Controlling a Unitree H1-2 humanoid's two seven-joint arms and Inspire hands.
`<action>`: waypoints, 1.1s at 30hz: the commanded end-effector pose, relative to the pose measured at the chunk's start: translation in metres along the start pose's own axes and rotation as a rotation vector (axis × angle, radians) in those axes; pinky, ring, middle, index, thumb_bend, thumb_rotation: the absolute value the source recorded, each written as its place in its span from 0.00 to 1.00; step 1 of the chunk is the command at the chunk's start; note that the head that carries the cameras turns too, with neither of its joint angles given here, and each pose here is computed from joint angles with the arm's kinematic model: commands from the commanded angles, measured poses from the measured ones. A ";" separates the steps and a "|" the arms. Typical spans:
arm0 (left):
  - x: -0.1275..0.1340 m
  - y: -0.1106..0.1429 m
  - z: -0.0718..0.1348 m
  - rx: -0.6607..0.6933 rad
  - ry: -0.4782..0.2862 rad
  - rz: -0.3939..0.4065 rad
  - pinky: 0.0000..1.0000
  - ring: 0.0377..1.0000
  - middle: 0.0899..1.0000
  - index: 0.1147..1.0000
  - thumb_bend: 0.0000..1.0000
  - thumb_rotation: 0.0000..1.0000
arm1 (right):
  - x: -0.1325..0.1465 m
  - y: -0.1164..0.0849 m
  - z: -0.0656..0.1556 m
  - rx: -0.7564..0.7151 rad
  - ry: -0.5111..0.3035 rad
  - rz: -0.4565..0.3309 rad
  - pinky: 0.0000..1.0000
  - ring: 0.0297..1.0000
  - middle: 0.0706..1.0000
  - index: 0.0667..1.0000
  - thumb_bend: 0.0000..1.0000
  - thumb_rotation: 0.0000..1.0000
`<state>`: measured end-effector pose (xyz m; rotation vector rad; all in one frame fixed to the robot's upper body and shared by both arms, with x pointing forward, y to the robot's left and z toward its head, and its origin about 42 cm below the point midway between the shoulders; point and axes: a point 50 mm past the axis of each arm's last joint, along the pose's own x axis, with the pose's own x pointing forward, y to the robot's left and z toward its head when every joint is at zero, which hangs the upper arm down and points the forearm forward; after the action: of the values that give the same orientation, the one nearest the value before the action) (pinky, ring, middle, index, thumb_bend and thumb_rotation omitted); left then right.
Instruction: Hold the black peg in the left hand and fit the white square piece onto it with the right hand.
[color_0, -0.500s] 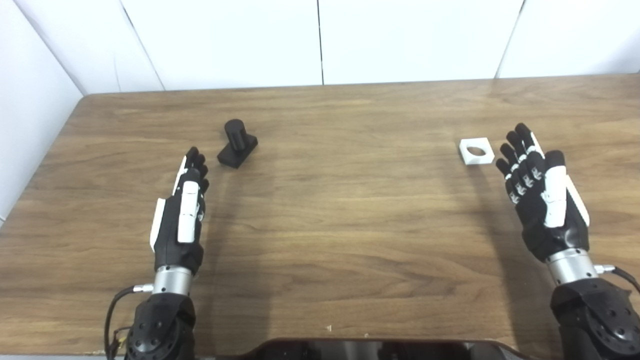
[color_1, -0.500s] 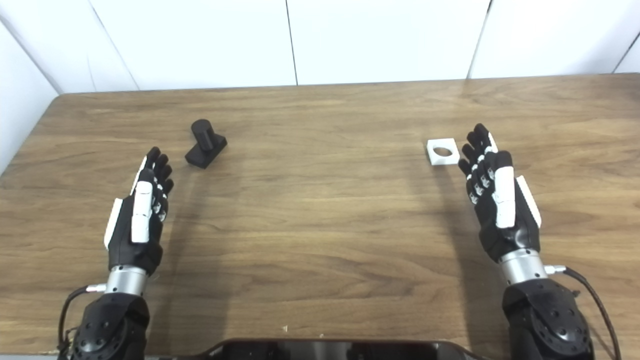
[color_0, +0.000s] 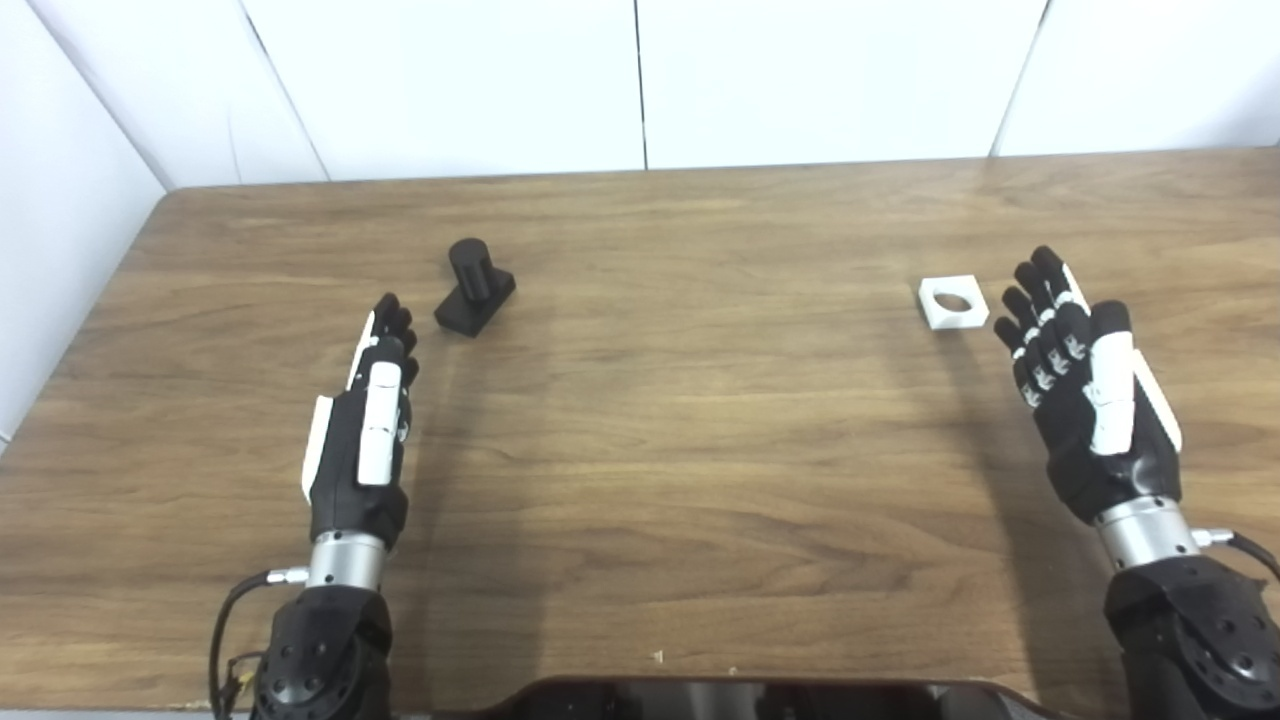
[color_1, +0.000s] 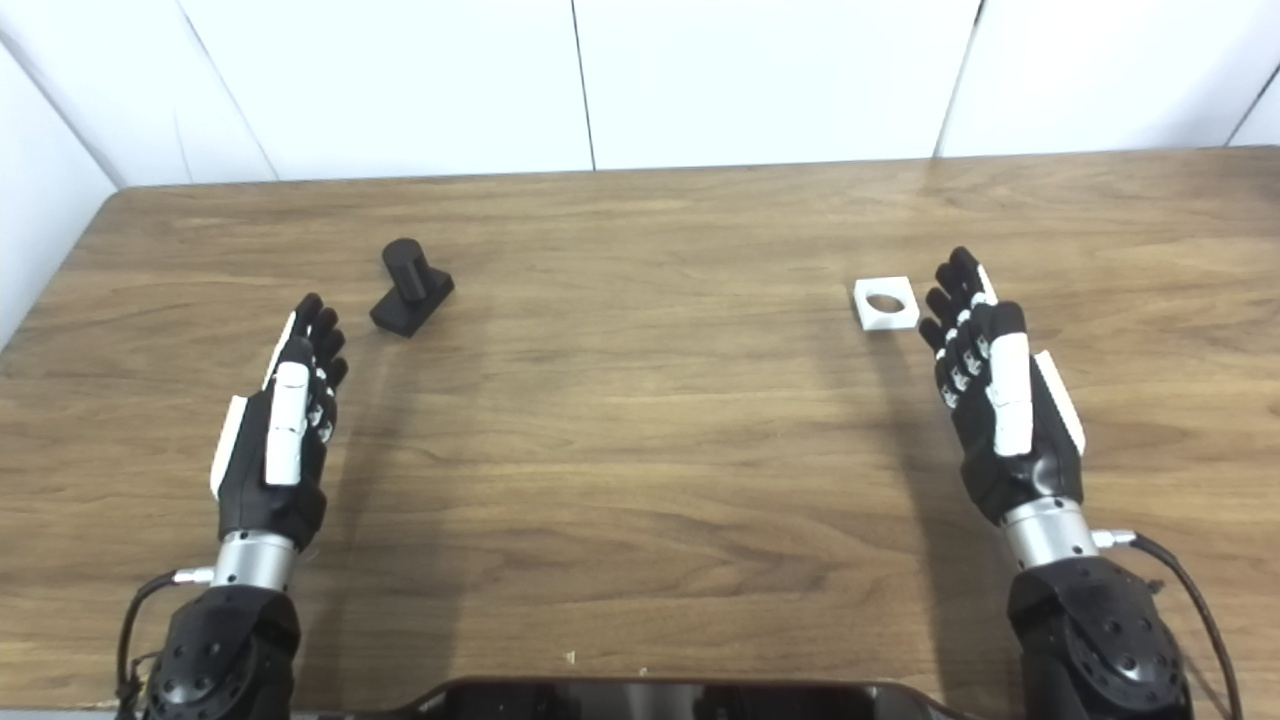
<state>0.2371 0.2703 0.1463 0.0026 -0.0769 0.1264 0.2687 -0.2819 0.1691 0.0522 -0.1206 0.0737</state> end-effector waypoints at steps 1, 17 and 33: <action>0.002 0.001 0.012 0.085 -0.067 0.009 1.00 1.00 1.00 1.00 0.56 0.90 | 0.007 0.002 0.013 -0.010 -0.083 0.030 1.00 1.00 1.00 0.99 0.65 1.00; 0.015 -0.006 0.040 0.607 -0.066 0.194 1.00 1.00 1.00 1.00 0.64 0.76 | 0.004 0.006 -0.003 0.017 -0.063 0.033 1.00 1.00 1.00 1.00 0.64 1.00; 0.062 -0.019 0.040 0.923 -0.051 0.274 0.97 1.00 0.99 0.85 0.78 0.43 | 0.001 0.009 -0.011 0.003 -0.053 0.024 1.00 1.00 1.00 0.97 0.67 1.00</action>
<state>0.2890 0.2557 0.1740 0.8762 0.0080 0.3823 0.2663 -0.2736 0.1472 0.0618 -0.0985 0.0881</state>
